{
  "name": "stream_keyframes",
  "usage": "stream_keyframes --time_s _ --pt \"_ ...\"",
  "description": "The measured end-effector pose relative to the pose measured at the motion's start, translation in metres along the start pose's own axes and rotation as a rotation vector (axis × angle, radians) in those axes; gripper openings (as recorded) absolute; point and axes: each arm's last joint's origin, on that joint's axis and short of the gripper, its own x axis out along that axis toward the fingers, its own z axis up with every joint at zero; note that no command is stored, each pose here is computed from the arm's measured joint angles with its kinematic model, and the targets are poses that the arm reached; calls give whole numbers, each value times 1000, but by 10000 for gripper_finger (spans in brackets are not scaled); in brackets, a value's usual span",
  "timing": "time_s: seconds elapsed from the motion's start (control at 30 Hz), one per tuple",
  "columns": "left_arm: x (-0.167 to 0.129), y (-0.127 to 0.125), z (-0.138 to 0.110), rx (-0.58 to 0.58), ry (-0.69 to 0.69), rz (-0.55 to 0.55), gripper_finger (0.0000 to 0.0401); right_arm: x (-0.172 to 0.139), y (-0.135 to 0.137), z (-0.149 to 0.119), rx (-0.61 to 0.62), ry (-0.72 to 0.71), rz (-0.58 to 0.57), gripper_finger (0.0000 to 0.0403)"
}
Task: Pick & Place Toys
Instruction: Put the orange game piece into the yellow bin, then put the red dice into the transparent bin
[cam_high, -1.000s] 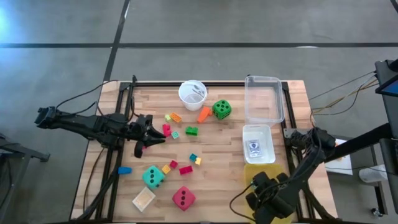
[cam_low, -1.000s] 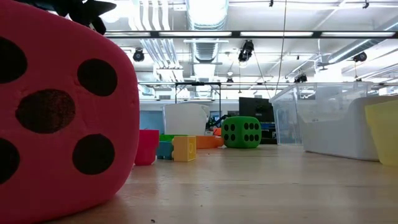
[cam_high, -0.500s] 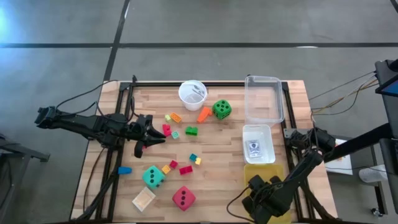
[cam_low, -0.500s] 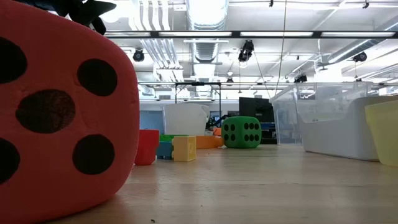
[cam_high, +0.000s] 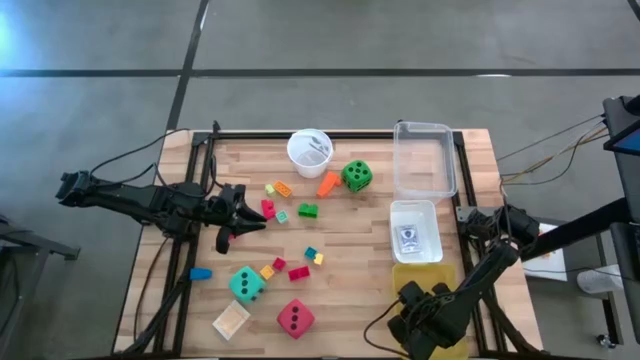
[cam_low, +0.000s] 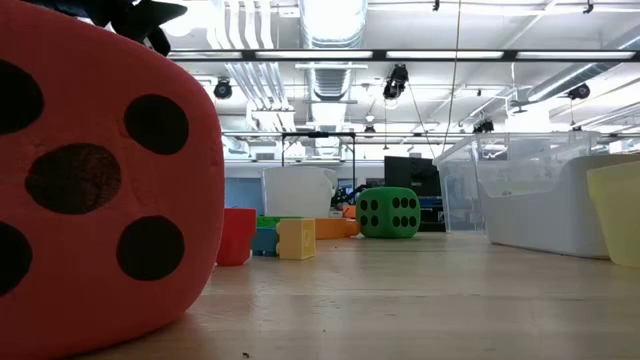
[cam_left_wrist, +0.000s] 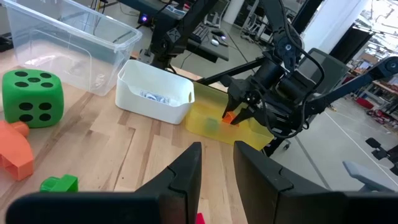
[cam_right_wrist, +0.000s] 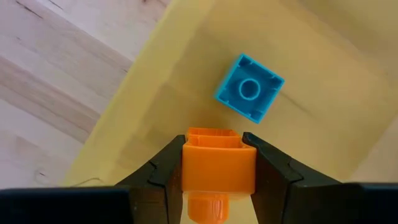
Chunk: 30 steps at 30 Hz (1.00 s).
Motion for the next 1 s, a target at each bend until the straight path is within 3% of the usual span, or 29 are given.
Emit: stream_keyframes --time_s 0.23,0.43,0.67,1.0 --pt "0 0 0 0 0 0 100 1 0 0 15 -1 -2 198" --pt "0 0 0 0 0 0 100 1 0 0 18 0 -2 229" --pt "0 0 0 0 1 -1 100 -5 -2 1 22 22 -4 242" --pt "0 0 0 -8 6 -1 100 -36 1 4 20 24 -24 244"
